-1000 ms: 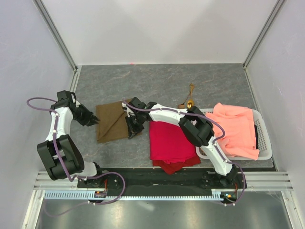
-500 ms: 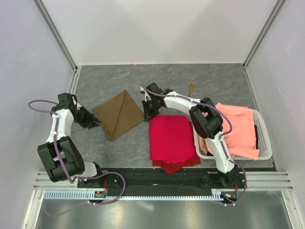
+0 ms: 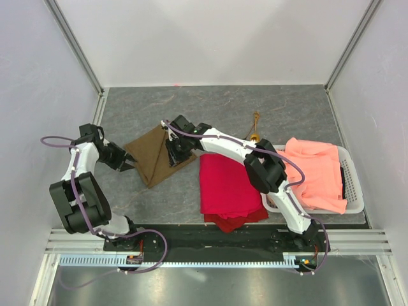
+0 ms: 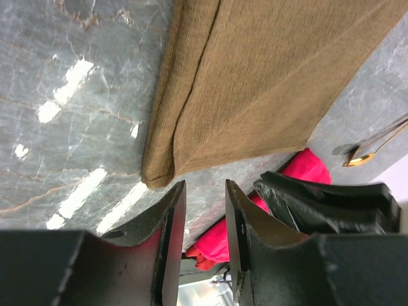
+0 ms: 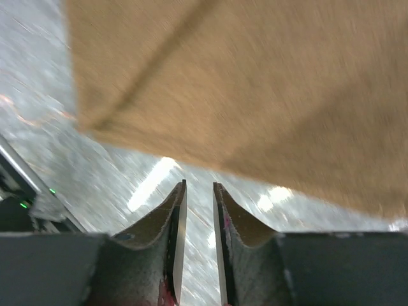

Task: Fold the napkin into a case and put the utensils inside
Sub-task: Rotate the upper triangle-folded napkin at the center of the board.

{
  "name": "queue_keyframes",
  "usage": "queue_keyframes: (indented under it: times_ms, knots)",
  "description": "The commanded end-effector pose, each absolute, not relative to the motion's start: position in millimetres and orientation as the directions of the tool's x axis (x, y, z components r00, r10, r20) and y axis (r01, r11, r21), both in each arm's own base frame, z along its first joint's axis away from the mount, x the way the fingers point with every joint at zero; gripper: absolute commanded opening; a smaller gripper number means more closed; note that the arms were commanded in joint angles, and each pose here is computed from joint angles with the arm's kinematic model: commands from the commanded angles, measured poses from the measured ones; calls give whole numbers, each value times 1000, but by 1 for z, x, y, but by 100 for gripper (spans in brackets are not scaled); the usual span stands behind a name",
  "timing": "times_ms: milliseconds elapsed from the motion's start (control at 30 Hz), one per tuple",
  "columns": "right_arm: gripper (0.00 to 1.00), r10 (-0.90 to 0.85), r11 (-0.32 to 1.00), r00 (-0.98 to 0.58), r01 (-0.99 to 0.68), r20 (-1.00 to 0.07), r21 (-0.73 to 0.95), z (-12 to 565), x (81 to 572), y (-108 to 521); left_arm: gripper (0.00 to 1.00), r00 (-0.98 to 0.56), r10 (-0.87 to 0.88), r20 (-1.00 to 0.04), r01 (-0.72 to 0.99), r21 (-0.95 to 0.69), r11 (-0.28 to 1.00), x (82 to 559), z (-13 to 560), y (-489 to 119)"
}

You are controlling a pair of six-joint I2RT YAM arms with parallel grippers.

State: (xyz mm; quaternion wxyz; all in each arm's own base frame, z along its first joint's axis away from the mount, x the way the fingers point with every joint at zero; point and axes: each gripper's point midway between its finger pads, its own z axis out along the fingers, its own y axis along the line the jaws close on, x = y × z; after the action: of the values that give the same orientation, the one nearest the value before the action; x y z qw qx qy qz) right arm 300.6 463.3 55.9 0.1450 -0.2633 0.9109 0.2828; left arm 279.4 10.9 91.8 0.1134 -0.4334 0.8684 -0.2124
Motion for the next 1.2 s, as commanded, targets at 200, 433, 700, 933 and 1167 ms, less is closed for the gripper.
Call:
queue_keyframes:
  times_ms: [200,433,700,933,1167]
  knots:
    - [32,-377,735,-817,-550,-436,396,28,340,471,46,-529,-849,-12,-716,-531,454,321,95,29]
    - [32,-401,797,-832,-523,-384,302,-1,344,430,51,-547,-833,-84,-725,-452,521,353,86,66]
    - [33,-383,791,-840,-513,-383,334,13,354,413,51,-579,-811,-83,-727,-399,559,370,58,81]
    - [35,-386,761,-831,-533,-402,371,38,354,424,51,-638,-762,-111,-624,-506,596,390,58,68]
    - [41,-394,716,-800,-576,-452,395,77,345,439,50,-668,-733,-130,-583,-520,624,389,52,58]
